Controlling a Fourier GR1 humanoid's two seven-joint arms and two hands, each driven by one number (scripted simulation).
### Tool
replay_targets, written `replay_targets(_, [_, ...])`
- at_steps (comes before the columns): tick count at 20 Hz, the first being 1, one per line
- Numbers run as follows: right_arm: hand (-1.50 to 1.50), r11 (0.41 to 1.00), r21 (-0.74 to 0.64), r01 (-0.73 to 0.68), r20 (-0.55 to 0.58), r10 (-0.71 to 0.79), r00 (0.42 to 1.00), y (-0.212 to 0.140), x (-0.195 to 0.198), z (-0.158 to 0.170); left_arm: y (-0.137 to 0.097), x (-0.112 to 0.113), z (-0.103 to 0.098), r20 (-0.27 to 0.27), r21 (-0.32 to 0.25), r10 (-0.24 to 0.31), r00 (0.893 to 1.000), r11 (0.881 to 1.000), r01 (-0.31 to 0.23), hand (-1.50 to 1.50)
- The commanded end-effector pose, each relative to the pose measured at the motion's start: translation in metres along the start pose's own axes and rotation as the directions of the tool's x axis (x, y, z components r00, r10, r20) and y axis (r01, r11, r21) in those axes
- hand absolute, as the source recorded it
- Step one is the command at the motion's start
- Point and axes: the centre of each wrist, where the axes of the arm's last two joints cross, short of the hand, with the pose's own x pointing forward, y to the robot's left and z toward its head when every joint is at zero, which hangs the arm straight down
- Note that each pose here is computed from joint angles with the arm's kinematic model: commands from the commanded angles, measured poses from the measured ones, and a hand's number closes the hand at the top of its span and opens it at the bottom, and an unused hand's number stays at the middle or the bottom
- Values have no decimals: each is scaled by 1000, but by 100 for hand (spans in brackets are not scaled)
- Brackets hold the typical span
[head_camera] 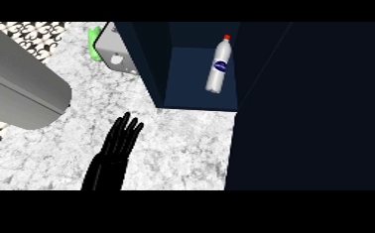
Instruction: Pick up the bottled water, place it into the cabinet and close the cabinet
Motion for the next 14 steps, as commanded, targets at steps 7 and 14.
replay_targets(7, [150,951,261,-164,107,141,984,1,45,-33,63,51,52,37,4,-54,998,999,54,-150])
replay_targets(14, [150,962,266,-55,28,49,998,11,46,-43,87,77,73,59,-41,-31,998,999,33,-150])
